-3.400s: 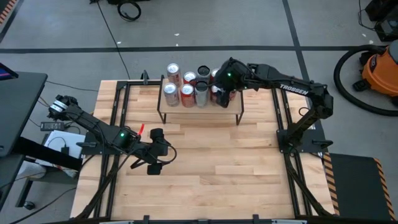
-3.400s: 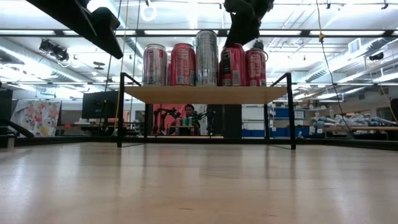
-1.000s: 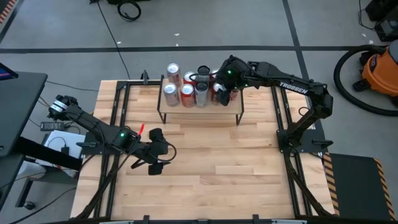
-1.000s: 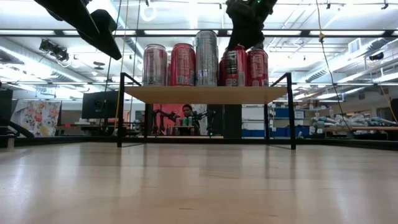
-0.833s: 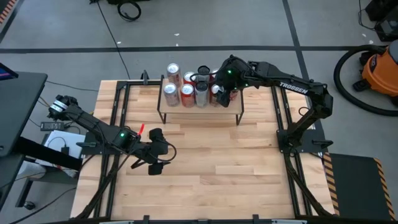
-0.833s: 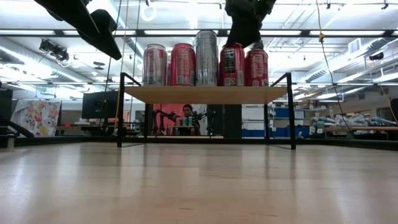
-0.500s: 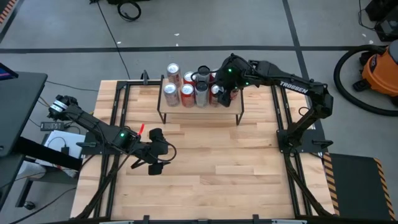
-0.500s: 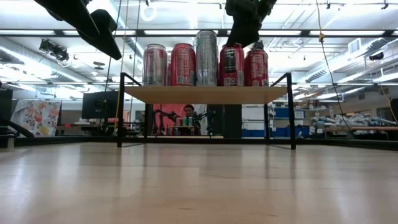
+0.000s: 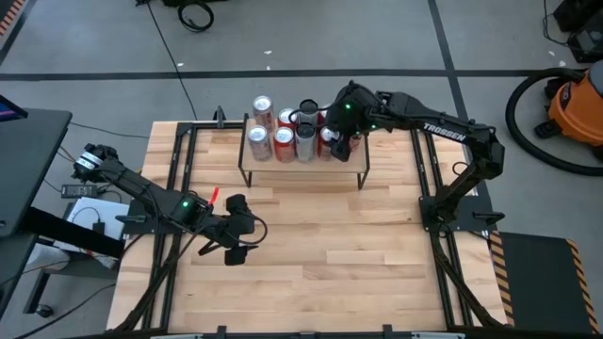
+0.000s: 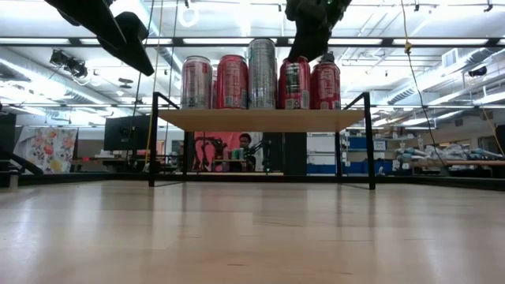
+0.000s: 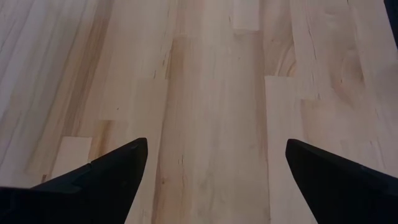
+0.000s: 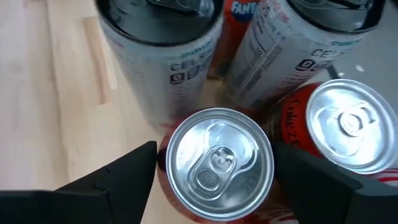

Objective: Place canned beverage on shelf
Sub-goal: Return to Home Position

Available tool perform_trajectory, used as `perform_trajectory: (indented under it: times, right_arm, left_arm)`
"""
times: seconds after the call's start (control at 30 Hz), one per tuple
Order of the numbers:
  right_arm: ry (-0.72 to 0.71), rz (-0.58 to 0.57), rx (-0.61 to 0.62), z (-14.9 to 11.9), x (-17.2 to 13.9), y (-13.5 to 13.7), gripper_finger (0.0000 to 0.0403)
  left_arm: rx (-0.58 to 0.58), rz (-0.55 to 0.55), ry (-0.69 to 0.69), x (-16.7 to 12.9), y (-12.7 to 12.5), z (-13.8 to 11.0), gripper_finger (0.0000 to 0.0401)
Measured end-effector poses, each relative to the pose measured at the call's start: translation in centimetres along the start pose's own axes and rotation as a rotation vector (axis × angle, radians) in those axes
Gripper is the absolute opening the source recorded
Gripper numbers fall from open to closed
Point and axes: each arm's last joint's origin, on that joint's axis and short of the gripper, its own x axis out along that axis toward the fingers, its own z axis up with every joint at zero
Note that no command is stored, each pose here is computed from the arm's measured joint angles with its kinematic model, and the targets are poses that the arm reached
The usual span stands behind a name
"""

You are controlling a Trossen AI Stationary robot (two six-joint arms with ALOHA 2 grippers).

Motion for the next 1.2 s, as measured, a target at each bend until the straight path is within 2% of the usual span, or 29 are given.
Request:
perform_trajectory:
  times: [0.13,0.37,0.53,0.63,0.77,1.07,1.2]
  right_arm:
    - [-0.028,-0.041,-0.012,0.2,-0.3,0.1,0.0338]
    - [-0.077,-0.047,-0.002,0.4,-1.6,0.1,0.0350]
    - [-0.160,-0.114,0.010,0.4,-4.4,0.5,0.0350]
    - [-0.251,-0.108,0.005,0.2,-6.2,1.5,0.0350]
    - [-0.358,-0.102,-0.019,-1.2,-7.2,3.4,0.0350]
    - [-0.528,-0.083,-0.008,-6.6,-6.4,7.5,0.0348]
    - [-0.622,-0.082,0.015,-8.8,-6.2,9.4,0.0348]
  left_arm:
    - [0.031,0.006,-0.005,-0.1,0.0,0.1,0.0393]
    - [0.048,0.051,-0.112,-1.5,0.5,0.9,0.0393]
    - [0.089,0.151,-0.211,-2.0,0.7,1.3,0.0393]
    - [0.107,0.159,-0.276,-2.5,0.5,1.1,0.0393]
    - [0.092,0.147,-0.336,-2.8,0.8,0.3,0.0393]
    - [0.015,0.170,-0.460,-5.0,2.7,-1.1,0.0393]
    - [-0.016,0.184,-0.483,-4.9,3.4,-2.6,0.0393]
